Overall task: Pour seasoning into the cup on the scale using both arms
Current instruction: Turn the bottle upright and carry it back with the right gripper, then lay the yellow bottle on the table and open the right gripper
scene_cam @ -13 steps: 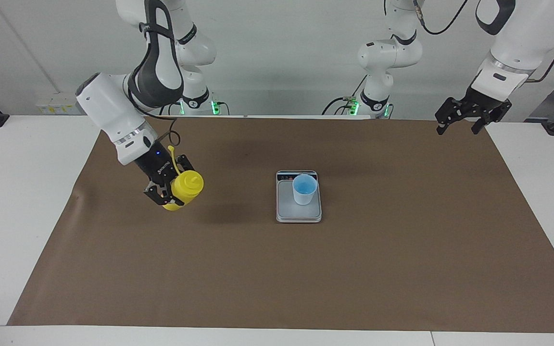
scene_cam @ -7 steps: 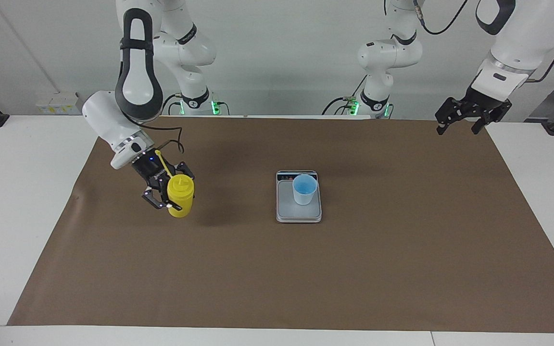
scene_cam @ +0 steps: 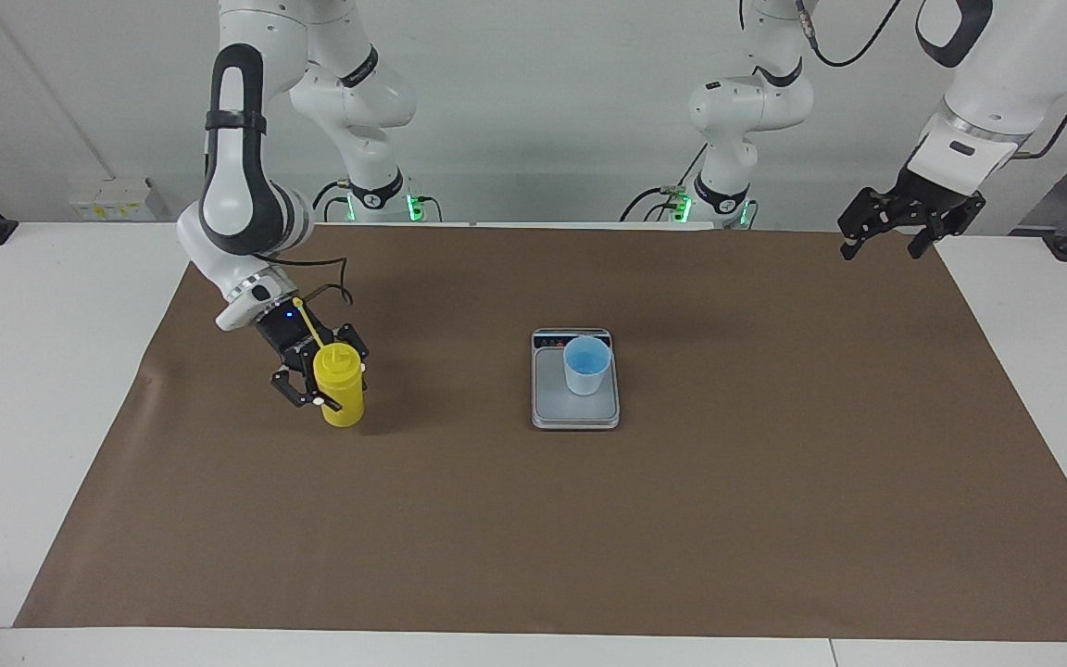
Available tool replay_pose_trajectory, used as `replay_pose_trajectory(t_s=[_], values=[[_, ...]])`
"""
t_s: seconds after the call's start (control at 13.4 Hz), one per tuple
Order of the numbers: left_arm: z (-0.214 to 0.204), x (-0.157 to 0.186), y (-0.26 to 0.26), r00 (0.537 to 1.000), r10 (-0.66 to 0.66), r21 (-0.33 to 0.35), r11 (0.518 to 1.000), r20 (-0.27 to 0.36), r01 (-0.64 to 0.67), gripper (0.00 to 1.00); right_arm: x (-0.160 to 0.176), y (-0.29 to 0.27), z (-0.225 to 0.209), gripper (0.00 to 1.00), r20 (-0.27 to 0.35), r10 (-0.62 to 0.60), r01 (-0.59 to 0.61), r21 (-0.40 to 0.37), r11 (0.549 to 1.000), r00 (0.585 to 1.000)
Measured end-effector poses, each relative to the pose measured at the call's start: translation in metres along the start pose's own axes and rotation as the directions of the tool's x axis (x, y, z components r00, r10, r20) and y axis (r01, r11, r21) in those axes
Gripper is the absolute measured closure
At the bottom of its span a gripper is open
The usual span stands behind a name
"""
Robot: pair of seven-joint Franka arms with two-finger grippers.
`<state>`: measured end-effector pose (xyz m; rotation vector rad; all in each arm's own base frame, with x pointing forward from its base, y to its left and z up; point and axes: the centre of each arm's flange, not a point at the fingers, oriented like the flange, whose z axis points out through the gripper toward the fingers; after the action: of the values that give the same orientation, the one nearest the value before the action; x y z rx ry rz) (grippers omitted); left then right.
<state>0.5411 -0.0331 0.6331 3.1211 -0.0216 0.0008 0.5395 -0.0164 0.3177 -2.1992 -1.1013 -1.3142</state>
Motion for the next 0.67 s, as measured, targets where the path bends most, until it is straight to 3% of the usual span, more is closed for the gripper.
replay_pose_trajectory(t_s=[0.22, 0.6, 0.67], values=[[0.0, 0.0, 0.0, 1.0, 0.0, 0.0, 1.0, 0.0, 0.0, 0.0, -0.036, -0.003, -0.001, 0.49, -0.023, 0.016, -0.016, 0.001, 1.0, 1.0], [0.0, 0.0, 0.0, 1.0, 0.0, 0.0, 1.0, 0.0, 0.0, 0.0, -0.042, -0.002, -0.002, 0.01, -0.044, 0.041, -0.042, -0.01, 0.999, 0.998], [0.0, 0.0, 0.0, 1.0, 0.0, 0.0, 1.0, 0.0, 0.0, 0.0, -0.041, -0.002, -0.002, 0.0, -0.045, 0.04, -0.041, -0.01, 0.999, 0.998]])
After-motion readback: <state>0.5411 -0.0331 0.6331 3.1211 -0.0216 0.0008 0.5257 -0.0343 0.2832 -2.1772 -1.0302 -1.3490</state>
